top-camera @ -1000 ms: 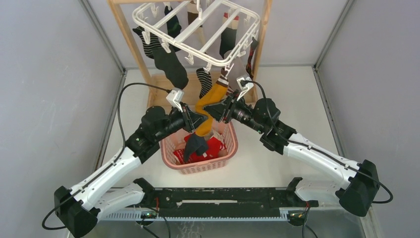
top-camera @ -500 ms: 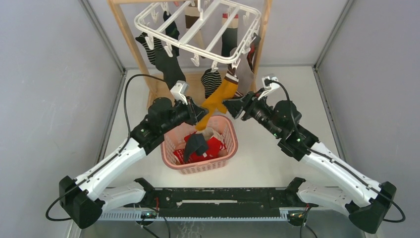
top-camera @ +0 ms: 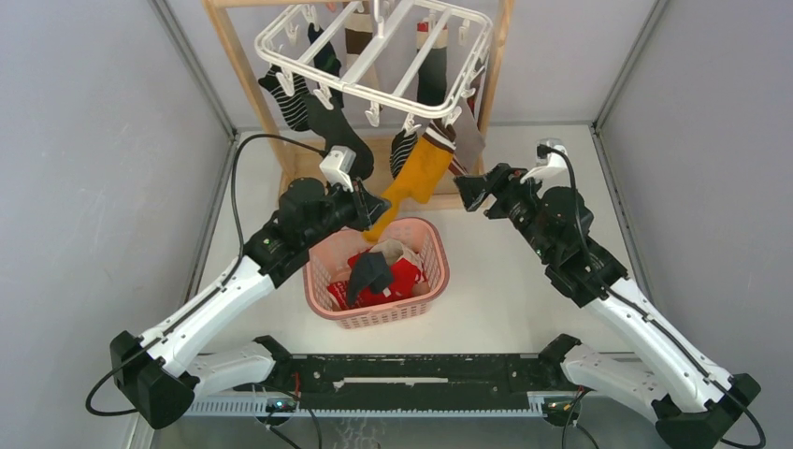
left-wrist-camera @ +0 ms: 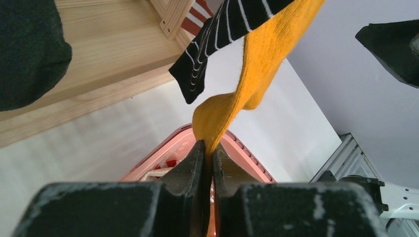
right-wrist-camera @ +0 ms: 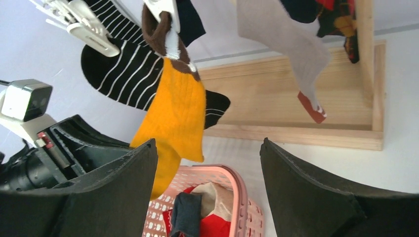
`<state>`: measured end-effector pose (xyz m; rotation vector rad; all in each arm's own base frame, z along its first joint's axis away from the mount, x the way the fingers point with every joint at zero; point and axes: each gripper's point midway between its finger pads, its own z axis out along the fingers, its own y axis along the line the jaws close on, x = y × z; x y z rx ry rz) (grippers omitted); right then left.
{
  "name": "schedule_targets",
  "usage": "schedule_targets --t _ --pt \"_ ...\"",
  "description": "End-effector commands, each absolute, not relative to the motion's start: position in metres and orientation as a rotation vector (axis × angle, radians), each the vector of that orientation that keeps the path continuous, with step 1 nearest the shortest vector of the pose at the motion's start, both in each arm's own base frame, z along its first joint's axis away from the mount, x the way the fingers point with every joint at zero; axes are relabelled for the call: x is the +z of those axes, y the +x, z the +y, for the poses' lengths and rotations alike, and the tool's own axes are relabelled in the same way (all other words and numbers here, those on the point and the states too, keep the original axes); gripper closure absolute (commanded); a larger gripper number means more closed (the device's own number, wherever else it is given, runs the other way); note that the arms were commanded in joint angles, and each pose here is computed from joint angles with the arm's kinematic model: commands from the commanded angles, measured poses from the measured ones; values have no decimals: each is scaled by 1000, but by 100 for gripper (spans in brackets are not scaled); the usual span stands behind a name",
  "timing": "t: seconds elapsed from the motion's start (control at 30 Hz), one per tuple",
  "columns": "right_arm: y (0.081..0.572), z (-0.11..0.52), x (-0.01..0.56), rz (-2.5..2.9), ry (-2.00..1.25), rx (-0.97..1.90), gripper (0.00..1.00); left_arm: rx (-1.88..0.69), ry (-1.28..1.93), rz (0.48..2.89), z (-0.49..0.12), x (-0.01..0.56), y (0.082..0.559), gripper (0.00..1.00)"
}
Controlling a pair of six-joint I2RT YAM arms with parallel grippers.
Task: Remove the socks clipped to the hanger
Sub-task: Remove the sock from the hanger.
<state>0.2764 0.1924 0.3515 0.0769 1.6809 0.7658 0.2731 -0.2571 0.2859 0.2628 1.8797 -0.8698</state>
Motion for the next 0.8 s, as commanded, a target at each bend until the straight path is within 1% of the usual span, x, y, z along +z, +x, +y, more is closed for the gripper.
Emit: schedule_targets --t 0.0,0.17,0.4,0.47,0.53,0.57,0.63,0.77 --pt "278 174 375 1625 126 749 18 -866 268 1772 -255 330 276 86" --pt "285 168 382 1612 129 738 23 -864 270 1772 -254 333 274 86" --pt "298 166 403 1580 120 688 26 -859 270 1763 -251 342 273 86" --pt "301 169 410 1564 112 689 29 -858 270 1762 -251 344 273 86" --pt "305 172 419 1546 103 688 39 -856 269 1764 -251 344 274 86" --pt "307 173 424 1535 100 690 42 -859 270 1766 -252 344 273 86" --pt "309 177 433 1514 97 694 44 -859 268 1766 -252 344 274 86" --pt "313 187 449 1480 70 683 44 -861 272 1768 -253 343 275 86"
